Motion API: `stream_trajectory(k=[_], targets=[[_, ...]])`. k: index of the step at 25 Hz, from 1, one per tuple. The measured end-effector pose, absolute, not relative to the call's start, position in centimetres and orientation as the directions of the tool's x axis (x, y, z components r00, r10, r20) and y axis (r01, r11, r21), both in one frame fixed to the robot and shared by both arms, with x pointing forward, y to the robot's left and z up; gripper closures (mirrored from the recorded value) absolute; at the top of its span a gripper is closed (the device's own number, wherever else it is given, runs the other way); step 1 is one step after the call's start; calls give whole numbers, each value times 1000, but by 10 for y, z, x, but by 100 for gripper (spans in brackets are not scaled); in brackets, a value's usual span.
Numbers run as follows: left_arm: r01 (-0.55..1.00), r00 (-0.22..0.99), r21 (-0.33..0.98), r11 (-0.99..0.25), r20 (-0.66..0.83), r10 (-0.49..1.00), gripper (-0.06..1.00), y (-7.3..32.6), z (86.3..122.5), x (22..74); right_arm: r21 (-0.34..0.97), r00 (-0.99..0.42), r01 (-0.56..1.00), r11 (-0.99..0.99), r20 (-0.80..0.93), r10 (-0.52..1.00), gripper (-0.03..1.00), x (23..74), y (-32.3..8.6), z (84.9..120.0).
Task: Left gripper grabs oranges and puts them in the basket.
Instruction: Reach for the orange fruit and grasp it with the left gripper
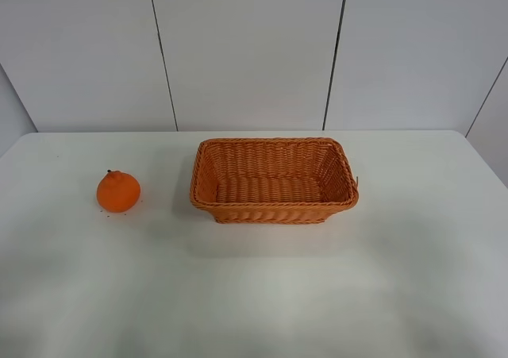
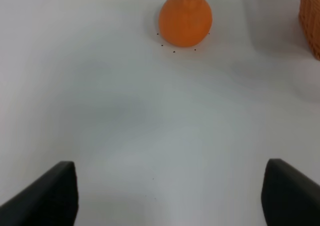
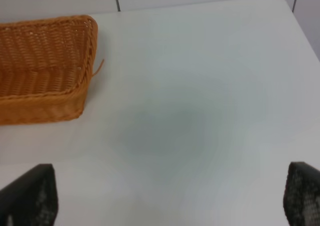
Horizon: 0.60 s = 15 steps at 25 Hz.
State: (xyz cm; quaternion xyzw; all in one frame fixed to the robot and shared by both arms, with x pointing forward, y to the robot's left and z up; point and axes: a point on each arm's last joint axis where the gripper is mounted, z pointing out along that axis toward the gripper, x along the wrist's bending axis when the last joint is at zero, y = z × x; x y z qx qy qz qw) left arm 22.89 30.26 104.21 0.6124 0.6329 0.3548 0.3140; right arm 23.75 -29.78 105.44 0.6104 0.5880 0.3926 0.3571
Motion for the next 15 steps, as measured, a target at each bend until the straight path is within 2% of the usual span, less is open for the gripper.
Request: stream_trajectory(k=[15], targets=[[552, -53, 834, -2, 37, 998, 10, 303, 1042, 229, 898, 0, 438, -53, 59, 998, 27, 237, -298, 1054]])
